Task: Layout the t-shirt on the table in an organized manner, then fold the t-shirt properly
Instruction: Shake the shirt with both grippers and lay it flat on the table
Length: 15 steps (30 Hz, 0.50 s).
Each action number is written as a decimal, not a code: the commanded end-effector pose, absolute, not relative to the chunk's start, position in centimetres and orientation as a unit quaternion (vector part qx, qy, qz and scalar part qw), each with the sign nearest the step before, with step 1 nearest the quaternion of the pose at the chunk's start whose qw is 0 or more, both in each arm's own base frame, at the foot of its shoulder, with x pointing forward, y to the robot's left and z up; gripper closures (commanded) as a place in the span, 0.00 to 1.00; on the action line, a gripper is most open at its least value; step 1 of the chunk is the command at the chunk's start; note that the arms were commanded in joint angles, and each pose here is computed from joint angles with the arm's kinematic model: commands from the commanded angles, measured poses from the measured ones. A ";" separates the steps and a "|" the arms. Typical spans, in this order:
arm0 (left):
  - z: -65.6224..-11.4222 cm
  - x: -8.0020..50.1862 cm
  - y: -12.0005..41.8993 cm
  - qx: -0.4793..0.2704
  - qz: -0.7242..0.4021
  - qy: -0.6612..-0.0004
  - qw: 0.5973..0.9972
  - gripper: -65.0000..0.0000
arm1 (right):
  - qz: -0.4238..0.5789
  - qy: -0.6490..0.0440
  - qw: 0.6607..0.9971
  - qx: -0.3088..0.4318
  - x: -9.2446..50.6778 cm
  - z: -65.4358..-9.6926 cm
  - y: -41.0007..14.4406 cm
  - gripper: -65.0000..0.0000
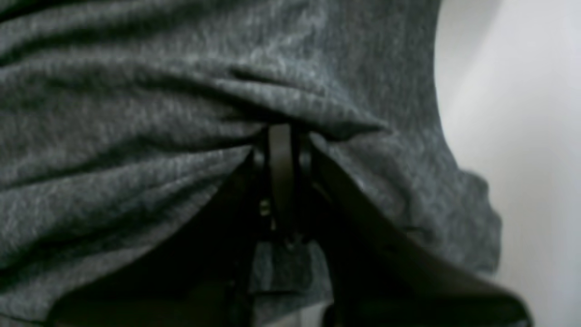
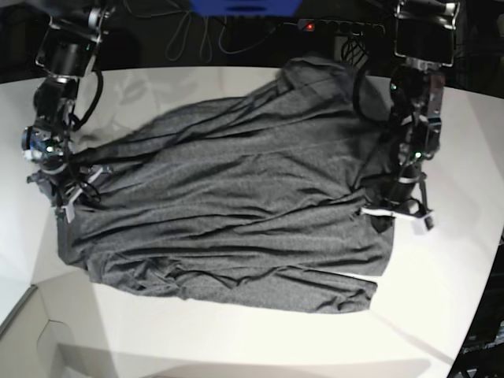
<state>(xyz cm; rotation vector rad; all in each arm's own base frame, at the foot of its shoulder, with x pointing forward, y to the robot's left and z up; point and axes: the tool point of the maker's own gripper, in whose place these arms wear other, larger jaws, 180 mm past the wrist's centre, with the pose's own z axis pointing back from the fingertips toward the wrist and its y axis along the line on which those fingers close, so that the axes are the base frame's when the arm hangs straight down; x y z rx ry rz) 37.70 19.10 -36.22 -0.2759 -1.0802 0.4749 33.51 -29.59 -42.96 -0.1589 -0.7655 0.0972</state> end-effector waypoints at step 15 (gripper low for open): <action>-43.4 34.1 17.6 -0.133 0.245 -0.395 0.875 1.00 | 0.083 -0.438 0.888 -0.112 29.5 -36.5 -25.0 1.00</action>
